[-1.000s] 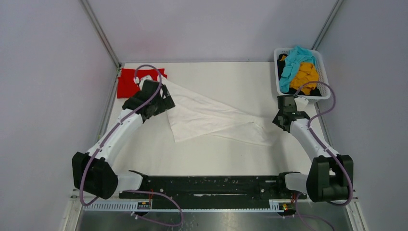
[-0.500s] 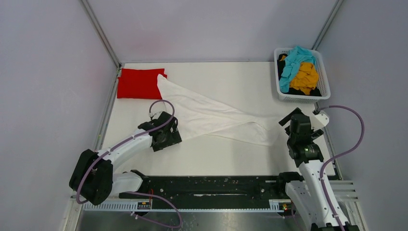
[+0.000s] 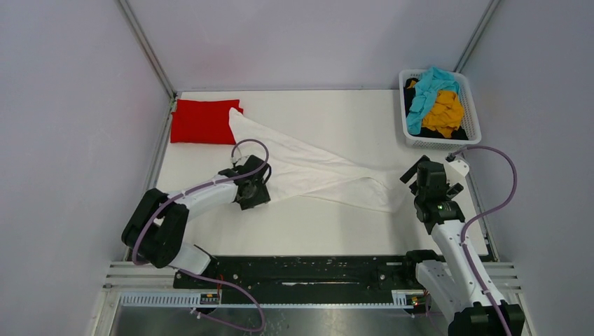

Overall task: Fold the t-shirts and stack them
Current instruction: Flatten out the tshirt

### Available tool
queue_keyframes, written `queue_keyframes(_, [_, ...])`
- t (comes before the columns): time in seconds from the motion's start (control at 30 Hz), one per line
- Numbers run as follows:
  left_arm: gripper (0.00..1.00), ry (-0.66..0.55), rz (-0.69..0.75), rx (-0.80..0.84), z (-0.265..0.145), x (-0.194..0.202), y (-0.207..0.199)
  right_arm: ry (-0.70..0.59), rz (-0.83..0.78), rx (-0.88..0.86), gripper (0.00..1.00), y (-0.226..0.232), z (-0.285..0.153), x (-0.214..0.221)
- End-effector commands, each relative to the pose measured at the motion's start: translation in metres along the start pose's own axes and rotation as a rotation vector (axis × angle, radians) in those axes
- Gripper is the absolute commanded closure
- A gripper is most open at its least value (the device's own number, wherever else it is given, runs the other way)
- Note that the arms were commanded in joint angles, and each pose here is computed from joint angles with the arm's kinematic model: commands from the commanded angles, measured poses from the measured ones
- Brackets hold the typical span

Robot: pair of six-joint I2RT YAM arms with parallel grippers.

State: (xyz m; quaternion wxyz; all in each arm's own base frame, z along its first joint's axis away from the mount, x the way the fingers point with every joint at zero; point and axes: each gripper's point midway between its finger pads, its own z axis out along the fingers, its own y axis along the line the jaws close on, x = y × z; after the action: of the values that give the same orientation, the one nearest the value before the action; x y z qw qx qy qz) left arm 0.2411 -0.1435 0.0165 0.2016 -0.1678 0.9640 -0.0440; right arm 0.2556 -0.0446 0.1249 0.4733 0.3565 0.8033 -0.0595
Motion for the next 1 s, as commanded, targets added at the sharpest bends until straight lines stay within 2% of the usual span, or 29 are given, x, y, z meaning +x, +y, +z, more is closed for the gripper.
queue_keyframes(0.0, [0.53, 0.026, 0.013, 0.015, 0.011, 0.003, -0.014, -0.049, 0.027, -0.031, 0.01, 0.012, -0.003, -0.021])
queue_keyframes(0.13, [0.67, 0.062, 0.036, -0.004, 0.019, 0.008, -0.017, -0.058, 0.025, -0.014, 0.01, 0.008, -0.003, -0.022])
queue_keyframes(0.2, [0.77, 0.058, 0.050, -0.010, 0.019, 0.009, -0.017, -0.067, 0.027, -0.009, 0.01, 0.007, -0.004, -0.024])
queue_keyframes(0.27, [0.99, 0.048, 0.064, -0.027, 0.019, 0.009, -0.014, -0.069, 0.027, -0.006, 0.01, 0.006, -0.004, -0.024])
queue_keyframes(0.53, [1.00, -0.112, 0.086, -0.274, 0.000, -0.027, 0.030, -0.043, -0.002, -0.005, 0.01, 0.008, -0.003, -0.022])
queue_keyframes(0.7, [1.00, -0.167, -0.032, -0.400, -0.012, -0.053, 0.079, 0.037, -0.038, -0.030, 0.01, 0.015, -0.003, -0.010])
queue_keyframes(0.83, [1.00, -0.189, -0.159, -0.432, -0.017, -0.069, 0.112, 0.179, -0.069, -0.097, 0.01, 0.031, -0.001, 0.016])
queue_keyframes(0.97, [1.00, -0.216, -0.204, -0.413, -0.025, -0.074, 0.120, 0.415, -0.112, -0.208, 0.01, 0.049, -0.014, 0.060])
